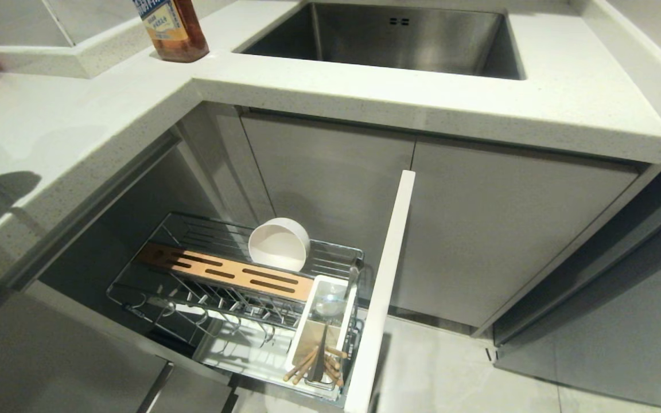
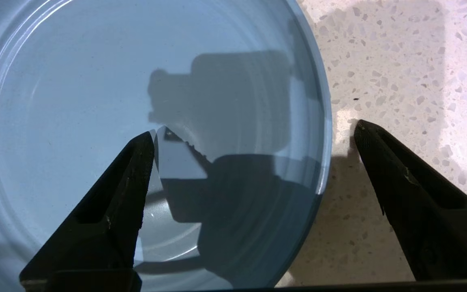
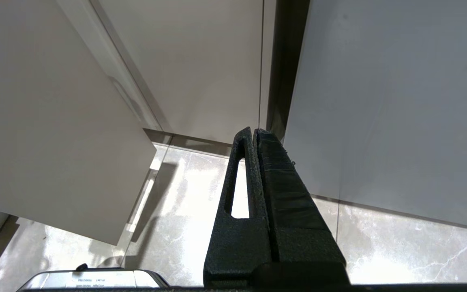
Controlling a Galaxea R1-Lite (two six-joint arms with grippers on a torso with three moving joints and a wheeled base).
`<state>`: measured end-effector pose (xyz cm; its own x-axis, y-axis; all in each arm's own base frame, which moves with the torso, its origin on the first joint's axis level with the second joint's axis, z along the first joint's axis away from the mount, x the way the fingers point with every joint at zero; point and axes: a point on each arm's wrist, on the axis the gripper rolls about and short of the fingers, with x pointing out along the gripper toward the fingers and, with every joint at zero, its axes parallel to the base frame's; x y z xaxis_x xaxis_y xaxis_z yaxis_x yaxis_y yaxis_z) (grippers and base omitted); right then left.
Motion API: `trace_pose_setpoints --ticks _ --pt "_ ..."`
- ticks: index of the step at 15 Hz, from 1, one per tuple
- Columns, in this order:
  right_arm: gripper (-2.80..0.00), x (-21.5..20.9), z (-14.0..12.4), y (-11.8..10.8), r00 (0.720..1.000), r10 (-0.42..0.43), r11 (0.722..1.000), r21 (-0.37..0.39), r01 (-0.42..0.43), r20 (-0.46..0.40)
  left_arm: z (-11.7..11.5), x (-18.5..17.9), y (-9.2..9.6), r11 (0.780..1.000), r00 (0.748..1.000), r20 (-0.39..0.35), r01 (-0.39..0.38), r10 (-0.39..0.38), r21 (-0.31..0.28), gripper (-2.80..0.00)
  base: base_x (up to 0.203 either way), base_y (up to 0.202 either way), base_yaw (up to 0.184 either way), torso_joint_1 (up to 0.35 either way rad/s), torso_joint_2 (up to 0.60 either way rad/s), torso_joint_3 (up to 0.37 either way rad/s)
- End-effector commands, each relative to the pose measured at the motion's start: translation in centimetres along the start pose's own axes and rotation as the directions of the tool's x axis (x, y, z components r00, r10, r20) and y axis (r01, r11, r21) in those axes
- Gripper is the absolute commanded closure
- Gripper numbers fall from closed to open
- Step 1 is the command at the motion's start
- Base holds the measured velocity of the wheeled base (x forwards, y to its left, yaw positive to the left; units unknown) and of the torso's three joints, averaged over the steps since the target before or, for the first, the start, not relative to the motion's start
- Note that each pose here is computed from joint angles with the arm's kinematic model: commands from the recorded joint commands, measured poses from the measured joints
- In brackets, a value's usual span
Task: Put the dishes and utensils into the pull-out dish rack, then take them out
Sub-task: Pick up the plate and place it in the cupboard
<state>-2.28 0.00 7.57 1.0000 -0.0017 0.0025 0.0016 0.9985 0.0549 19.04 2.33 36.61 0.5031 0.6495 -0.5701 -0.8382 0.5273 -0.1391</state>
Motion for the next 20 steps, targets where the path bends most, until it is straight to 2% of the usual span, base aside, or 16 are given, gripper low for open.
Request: trace_pose_setpoints --ticks 1,2,4,11,14,15,17,18,20 --pt "0.0 0.0 0.0 0.0 1.0 0.0 1.0 0.0 0.0 0.001 -0.1 0.2 0.0 1.0 1.0 -0.005 -0.013 0.013 0.001 -0.78 0.0 0.0 0.0 0.0 0.0 0.0" --pt "0.0 0.0 0.0 0.0 1.0 0.0 1.0 0.0 0.0 0.0 -0.1 0.2 0.0 1.0 1.0 -0.007 -0.013 0.013 0.003 0.0 0.0 0.0 0.0 0.0 0.0 0.0" --pt "0.0 0.0 0.0 0.0 1.0 0.0 1.0 0.0 0.0 0.0 -0.1 0.2 0.0 1.0 1.0 -0.006 -0.011 0.011 -0.012 0.0 0.0 0.0 0.0 0.0 0.0 0.0" --pt "0.0 0.0 0.0 0.0 1.0 0.0 1.0 0.0 0.0 0.0 -0.1 0.0 -0.1 1.0 1.0 -0.003 0.003 -0.003 -0.011 0.0 0.0 0.0 0.0 0.0 0.0 0.0" --pt "0.0 0.0 0.0 0.0 1.0 0.0 1.0 0.0 0.0 0.001 -0.1 -1.8 -0.1 0.996 0.995 0.034 0.092 -0.093 0.018 0.0 0.0 0.0 0.0 0.0 0.0 0.0" --pt "0.0 0.0 0.0 0.0 1.0 0.0 1.0 0.0 0.0 0.001 0.1 -2.3 -0.1 0.992 0.99 0.068 0.12 -0.121 0.029 0.0 0.0 0.0 0.0 0.0 0.0 0.0" --pt "0.0 0.0 0.0 0.0 1.0 0.0 1.0 0.0 0.0 0.001 0.9 -3.2 -1.0 0.987 0.968 0.202 0.159 -0.15 -0.028 0.0 0.0 0.0 0.0 0.0 0.0 0.0" --pt "0.0 0.0 0.0 0.0 1.0 0.0 1.0 0.0 0.0 0.0 1.2 -3.8 -1.5 0.981 0.952 0.259 0.184 -0.163 -0.06 0.0 0.0 0.0 0.0 0.0 0.0 0.0" --pt "0.0 0.0 0.0 0.0 1.0 0.0 1.0 0.0 0.0 -0.001 2.2 -5.4 -1.9 0.955 0.904 0.375 0.269 -0.204 -0.128 0.0 0.0 0.0 0.0 0.0 0.0 0.0"
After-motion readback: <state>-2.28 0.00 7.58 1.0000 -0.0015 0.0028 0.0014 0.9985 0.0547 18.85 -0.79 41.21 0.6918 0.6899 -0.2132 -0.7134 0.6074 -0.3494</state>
